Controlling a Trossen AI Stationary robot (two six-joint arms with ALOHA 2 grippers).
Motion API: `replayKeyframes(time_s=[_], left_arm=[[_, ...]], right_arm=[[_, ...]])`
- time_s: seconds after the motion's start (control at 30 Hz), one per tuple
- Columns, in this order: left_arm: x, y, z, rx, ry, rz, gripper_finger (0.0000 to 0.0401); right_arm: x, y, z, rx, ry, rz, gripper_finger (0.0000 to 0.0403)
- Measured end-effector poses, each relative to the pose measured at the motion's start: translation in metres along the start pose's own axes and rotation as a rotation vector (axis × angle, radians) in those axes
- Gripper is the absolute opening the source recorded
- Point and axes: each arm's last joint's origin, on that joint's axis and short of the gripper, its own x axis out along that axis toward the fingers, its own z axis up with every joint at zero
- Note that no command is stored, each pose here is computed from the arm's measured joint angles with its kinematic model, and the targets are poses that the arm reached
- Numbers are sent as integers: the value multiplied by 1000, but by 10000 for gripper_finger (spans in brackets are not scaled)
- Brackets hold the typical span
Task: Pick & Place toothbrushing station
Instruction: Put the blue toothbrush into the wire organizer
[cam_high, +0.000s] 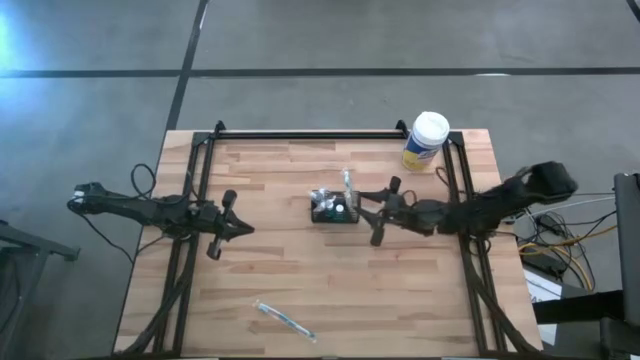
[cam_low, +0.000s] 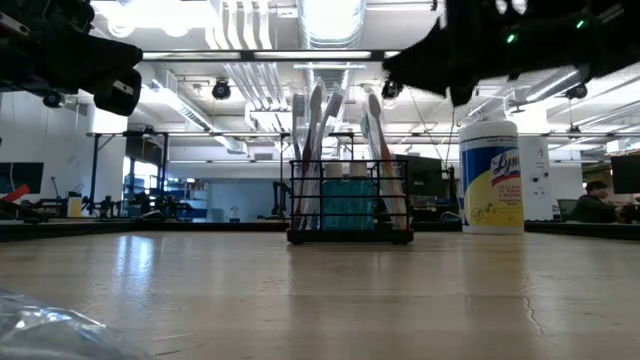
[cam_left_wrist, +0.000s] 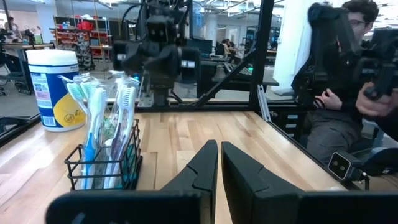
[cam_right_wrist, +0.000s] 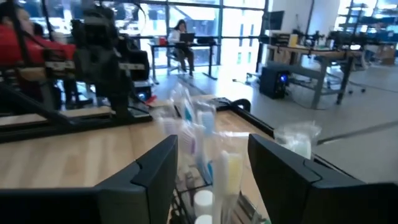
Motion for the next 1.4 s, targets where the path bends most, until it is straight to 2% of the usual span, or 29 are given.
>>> replayKeyframes(time_s=[0.1,0.2,0.4,0.53,0.77,1.03,1.4], left_arm=[[0,-1,0,-7,3,-20,26],[0,-1,0,-7,5,-29,26],[0,-1,-2,-7,14,-26,26],[0,0,-5,-6,21,-25,26],[0,0,-6,-3,27,-24,26],[0,0,-6,-23,26,-21,26],[2,-1,-11,-97,80,-48,21]], right_arm=[[-16,1,16,-11,9,35,185],[-36,2,30,-46,18,89,161],[-81,-1,51,-89,-36,229,67],[-109,-12,55,-49,-131,327,16],[-136,-39,34,78,-228,342,9],[-146,-50,3,114,-257,344,8],[-144,-49,-9,95,-146,351,8]])
